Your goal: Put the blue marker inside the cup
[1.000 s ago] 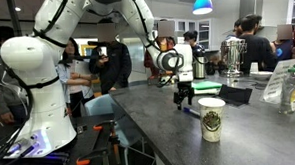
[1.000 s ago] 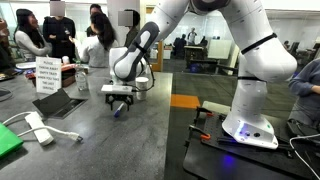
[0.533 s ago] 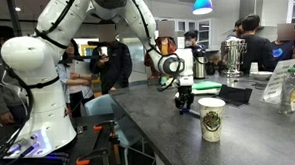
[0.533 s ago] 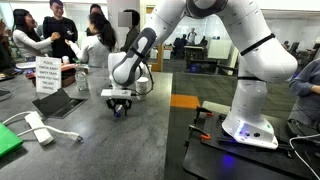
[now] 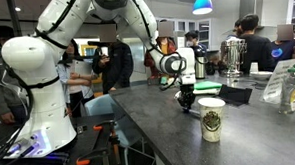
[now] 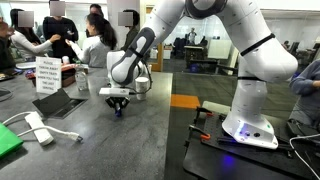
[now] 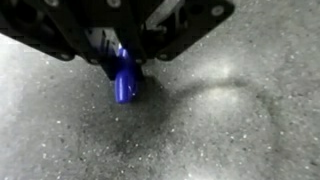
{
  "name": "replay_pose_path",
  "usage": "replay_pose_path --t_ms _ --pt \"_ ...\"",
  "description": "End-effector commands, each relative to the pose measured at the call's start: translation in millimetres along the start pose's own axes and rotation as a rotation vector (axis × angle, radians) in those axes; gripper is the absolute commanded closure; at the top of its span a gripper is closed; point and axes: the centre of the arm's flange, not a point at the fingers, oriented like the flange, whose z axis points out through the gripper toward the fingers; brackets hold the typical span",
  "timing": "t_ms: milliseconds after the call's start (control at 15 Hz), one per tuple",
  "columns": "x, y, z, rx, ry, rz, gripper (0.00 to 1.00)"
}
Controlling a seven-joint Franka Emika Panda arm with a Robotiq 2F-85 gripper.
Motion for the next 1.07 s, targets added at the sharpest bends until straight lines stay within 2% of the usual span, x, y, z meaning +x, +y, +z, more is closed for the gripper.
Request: replay_pose_path --t_ms 0,267,400,600,733,1000 --pt "0 -1 -26 0.021 -0.048 -0.026 0.94" --pt "-7 -4 -96 0.148 -0.209 -0.088 0.94" --pt "-4 0 -133 0.165 -0.293 -0.096 0.94" --pt "16 21 -176 0.147 -0.425 -0.075 0.94" --pt "35 39 -195 0.133 -0.464 -0.064 0.94" --pt "80 71 -214 0.155 -0.464 0.024 0.94"
